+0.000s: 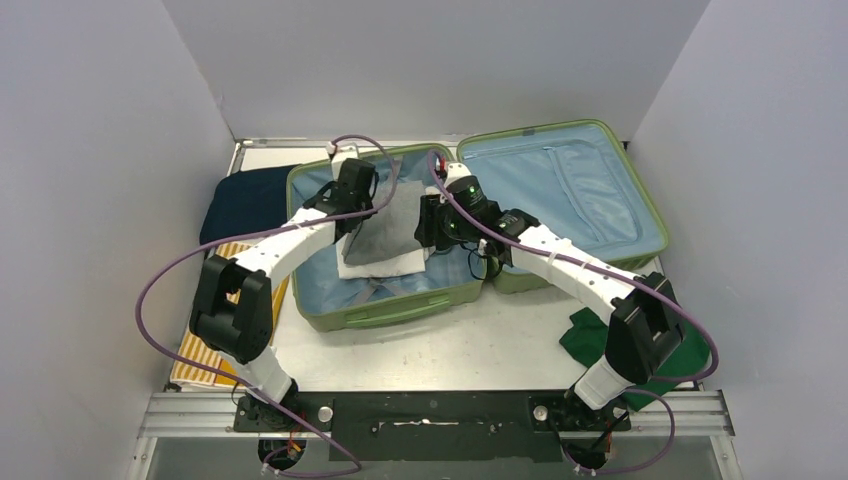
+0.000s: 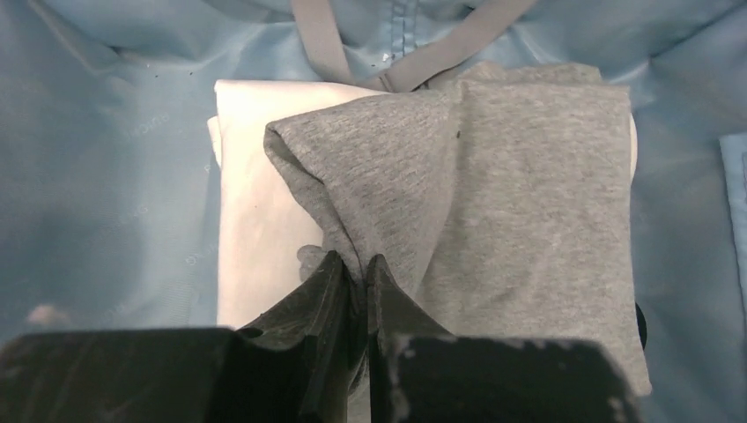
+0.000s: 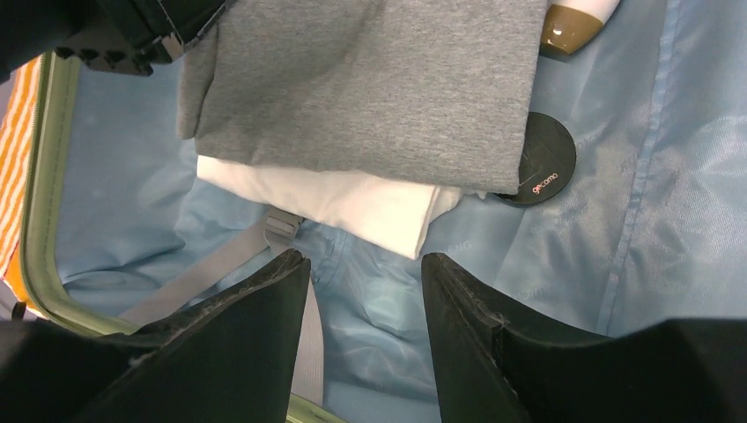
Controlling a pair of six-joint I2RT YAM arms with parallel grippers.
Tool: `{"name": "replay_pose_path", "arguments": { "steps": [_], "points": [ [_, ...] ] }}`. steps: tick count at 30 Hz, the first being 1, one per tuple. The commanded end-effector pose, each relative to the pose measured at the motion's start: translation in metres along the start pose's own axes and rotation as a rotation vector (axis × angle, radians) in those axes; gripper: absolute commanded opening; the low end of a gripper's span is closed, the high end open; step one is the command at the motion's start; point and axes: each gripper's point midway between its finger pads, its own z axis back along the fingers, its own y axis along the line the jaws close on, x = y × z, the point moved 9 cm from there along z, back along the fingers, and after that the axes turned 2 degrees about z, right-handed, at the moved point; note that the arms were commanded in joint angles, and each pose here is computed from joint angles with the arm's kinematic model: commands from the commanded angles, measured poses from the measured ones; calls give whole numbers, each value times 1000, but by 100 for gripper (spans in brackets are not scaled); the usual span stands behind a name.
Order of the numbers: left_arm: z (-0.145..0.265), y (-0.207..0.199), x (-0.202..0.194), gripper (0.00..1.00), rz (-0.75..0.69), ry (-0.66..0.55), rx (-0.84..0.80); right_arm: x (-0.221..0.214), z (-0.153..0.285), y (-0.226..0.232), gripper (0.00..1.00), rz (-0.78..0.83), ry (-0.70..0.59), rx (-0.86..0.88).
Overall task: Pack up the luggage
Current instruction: Place the clothes in the luggage.
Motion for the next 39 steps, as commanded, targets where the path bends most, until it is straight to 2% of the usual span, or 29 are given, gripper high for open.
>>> {"name": "replay_pose_path", "arguments": {
  "steps": [1, 2, 5, 7, 11, 15, 17, 19, 22, 24, 25, 30, 39],
  "points": [
    [9, 0, 12, 0, -54, -107, 75, 9, 10, 4, 50, 12, -71, 9],
    [6, 2, 10, 7, -43, -94, 84, 8, 9, 4, 50, 9, -69, 9],
    [-3, 11, 6, 45, -7, -48, 102, 7, 12, 4, 51, 6, -74, 13],
    [-5, 17, 8, 63, 17, -36, 120, 7, 14, 4, 52, 7, -76, 12],
    [5, 23, 25, 79, 27, -85, 161, 8, 18, 4, 53, 10, -82, 13],
    [26, 20, 49, 83, 37, -171, 162, 8, 19, 4, 53, 13, -81, 13],
    [32, 9, 54, 81, 57, -167, 18, 9, 19, 4, 53, 14, -82, 12],
    [31, -3, 55, 71, 90, -140, -156, 8, 19, 4, 52, 14, -79, 14],
    [13, -14, 49, 34, 138, -20, -314, 6, 21, 4, 51, 9, -78, 17],
    [-7, -12, 41, 9, 166, 67, -321, 6, 25, 5, 51, 3, -85, 22],
    [-16, -7, 37, 0, 193, 95, -300, 6, 27, 4, 51, 3, -88, 22],
    [-43, 29, 8, 0, 298, 194, -199, 5, 37, 4, 50, 3, -99, 29],
    [-65, 53, -27, 0, 297, 332, -67, 4, 44, 5, 50, 0, -111, 47]
  ]
}}
